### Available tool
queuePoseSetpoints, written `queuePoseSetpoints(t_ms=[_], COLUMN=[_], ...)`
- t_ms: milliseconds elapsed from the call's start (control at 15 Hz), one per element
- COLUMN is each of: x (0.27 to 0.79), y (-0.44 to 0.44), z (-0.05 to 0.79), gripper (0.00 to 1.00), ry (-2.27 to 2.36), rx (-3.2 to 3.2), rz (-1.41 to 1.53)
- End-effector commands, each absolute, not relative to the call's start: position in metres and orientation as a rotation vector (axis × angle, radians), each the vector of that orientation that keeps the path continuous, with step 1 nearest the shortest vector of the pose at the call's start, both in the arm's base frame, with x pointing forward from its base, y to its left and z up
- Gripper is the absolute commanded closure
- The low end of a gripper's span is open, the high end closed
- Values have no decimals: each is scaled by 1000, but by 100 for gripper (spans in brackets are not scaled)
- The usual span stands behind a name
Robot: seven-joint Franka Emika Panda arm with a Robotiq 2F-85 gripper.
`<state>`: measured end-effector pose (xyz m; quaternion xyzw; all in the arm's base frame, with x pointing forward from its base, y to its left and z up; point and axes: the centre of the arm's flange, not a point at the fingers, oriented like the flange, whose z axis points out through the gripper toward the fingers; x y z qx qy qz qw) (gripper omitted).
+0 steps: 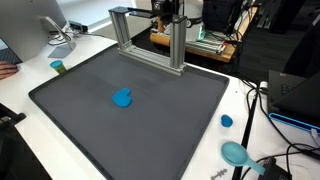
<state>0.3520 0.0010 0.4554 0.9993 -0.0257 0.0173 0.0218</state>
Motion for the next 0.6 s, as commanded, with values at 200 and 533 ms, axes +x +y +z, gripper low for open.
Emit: queuePoseSetpoints(t_ms=[200,533], x=[319,323], y=[0,6], z=[500,524], gripper=[0,0], ry=[-103,-48], rx=[3013,2992], rz=[300,391])
